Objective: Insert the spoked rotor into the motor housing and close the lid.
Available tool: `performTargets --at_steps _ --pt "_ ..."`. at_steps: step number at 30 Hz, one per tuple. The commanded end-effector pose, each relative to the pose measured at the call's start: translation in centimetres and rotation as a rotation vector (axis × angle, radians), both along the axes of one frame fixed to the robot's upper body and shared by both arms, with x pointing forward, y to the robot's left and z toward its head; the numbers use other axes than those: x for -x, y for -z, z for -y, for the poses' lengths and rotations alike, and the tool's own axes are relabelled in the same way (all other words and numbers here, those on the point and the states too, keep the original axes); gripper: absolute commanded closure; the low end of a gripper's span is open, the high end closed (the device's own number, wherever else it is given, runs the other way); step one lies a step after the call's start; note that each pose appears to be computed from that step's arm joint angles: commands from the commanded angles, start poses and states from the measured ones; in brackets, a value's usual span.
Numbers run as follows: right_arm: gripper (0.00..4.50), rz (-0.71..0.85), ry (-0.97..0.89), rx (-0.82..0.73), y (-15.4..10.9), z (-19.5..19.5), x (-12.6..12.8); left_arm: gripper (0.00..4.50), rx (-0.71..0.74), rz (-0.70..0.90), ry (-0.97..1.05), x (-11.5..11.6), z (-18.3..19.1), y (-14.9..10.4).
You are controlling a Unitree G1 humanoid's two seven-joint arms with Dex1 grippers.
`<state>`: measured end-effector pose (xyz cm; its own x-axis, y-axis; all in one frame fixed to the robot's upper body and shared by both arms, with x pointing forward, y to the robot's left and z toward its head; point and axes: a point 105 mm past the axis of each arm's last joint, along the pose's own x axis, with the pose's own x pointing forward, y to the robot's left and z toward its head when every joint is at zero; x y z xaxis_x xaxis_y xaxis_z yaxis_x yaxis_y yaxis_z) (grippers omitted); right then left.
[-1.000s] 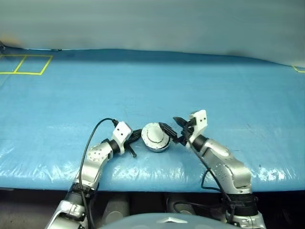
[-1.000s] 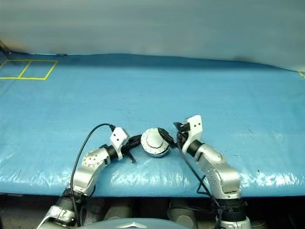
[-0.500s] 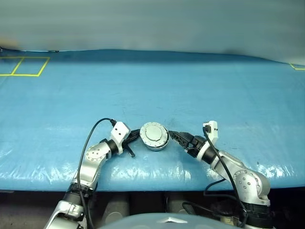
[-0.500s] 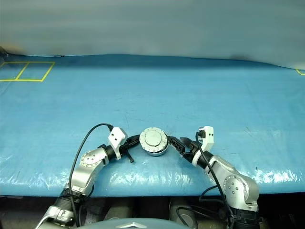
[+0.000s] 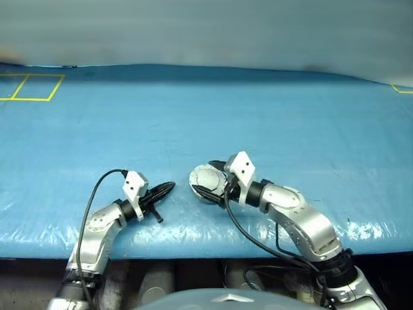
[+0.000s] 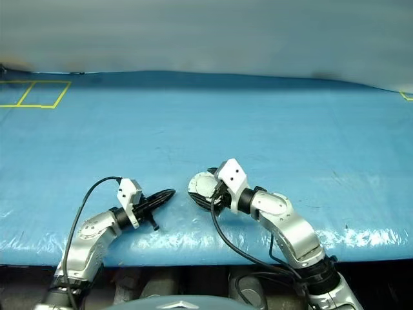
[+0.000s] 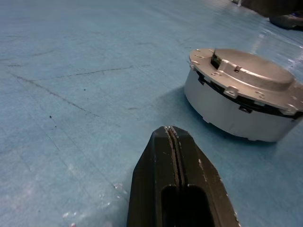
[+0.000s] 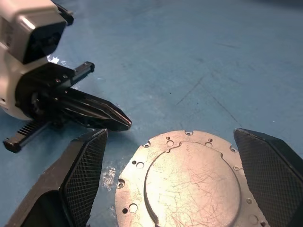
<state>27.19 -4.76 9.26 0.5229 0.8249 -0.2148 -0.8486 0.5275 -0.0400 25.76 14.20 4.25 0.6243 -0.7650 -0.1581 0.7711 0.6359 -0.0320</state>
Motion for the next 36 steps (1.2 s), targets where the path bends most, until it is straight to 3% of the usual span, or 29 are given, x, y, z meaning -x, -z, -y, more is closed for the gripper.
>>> performTargets --at_steps 1,11,17,28,36 --pt "0.03 0.029 -0.011 0.012 0.1 -0.1 -0.5 4.5 0.005 0.069 0.057 1.2 0.7 -2.3" --pt "0.03 -0.026 -0.01 0.042 1.6 0.3 -1.1 4.5 -0.006 0.074 0.022 1.6 1.1 -2.4" --pt "1.47 -0.01 0.013 0.083 2.1 0.9 -1.2 4.5 -0.013 0.07 0.023 1.3 1.4 -2.0" --pt "1.46 0.002 0.062 0.007 0.8 1.2 -1.7 4.5 -0.005 0.082 0.057 0.7 2.3 -2.2" --pt "1.46 0.015 0.069 0.039 0.7 2.6 -2.0 4.5 0.005 0.073 0.065 0.6 2.8 -1.9"
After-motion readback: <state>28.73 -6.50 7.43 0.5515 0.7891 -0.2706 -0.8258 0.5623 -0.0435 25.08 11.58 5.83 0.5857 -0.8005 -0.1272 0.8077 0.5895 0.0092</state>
